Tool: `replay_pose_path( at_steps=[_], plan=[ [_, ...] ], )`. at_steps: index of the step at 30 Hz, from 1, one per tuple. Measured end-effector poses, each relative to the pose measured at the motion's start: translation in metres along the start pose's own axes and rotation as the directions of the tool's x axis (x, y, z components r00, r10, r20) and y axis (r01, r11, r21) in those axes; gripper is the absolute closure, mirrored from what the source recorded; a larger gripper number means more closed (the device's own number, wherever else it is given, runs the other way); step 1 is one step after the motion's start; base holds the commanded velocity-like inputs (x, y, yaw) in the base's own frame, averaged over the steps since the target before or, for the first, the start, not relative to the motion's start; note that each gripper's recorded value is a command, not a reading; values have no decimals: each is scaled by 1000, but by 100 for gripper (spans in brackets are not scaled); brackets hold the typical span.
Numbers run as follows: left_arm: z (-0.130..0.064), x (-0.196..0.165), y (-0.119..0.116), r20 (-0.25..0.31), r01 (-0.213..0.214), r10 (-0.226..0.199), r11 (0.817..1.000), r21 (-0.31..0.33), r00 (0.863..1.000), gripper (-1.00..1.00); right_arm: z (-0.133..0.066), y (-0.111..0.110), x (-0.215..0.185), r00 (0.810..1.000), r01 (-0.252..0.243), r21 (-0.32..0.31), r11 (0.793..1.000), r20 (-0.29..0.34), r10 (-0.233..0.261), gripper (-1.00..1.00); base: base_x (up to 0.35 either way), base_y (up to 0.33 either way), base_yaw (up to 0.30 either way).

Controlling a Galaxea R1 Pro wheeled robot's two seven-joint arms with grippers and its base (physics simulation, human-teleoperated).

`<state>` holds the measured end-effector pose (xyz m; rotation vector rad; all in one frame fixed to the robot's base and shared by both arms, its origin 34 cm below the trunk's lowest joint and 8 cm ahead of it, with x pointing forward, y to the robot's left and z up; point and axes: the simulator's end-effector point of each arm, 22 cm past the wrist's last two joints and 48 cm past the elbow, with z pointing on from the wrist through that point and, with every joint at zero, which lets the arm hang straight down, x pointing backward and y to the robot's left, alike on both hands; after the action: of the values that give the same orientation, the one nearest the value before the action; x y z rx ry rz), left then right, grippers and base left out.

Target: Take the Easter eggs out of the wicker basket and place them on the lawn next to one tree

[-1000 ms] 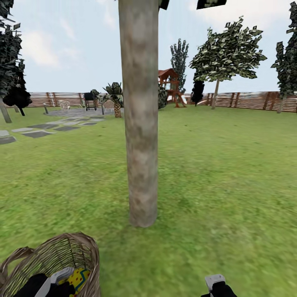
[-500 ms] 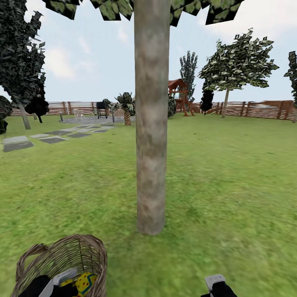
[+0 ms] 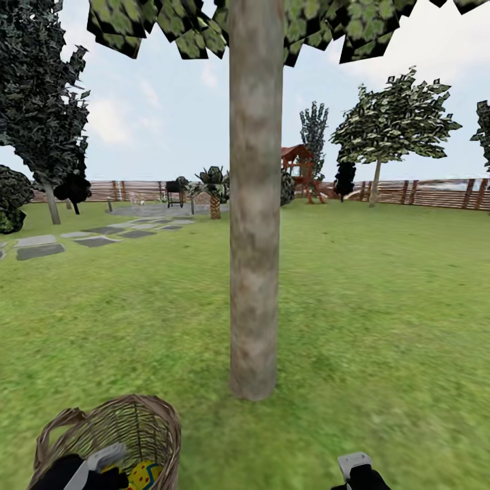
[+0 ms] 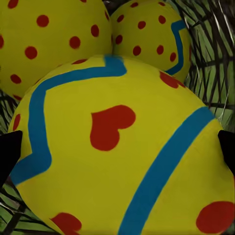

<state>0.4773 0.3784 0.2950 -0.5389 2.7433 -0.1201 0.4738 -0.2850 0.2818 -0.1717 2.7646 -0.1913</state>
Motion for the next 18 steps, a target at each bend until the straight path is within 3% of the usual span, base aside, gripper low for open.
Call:
replay_pose_path(
  at_steps=[18],
  plan=[
    [-34, -22, -10, -1, 0, 0, 1000, 0, 1000, 100, -34, -8, -24, 1000, 1, 1, 1000, 0, -1, -100, 0, 0, 3]
  ],
)
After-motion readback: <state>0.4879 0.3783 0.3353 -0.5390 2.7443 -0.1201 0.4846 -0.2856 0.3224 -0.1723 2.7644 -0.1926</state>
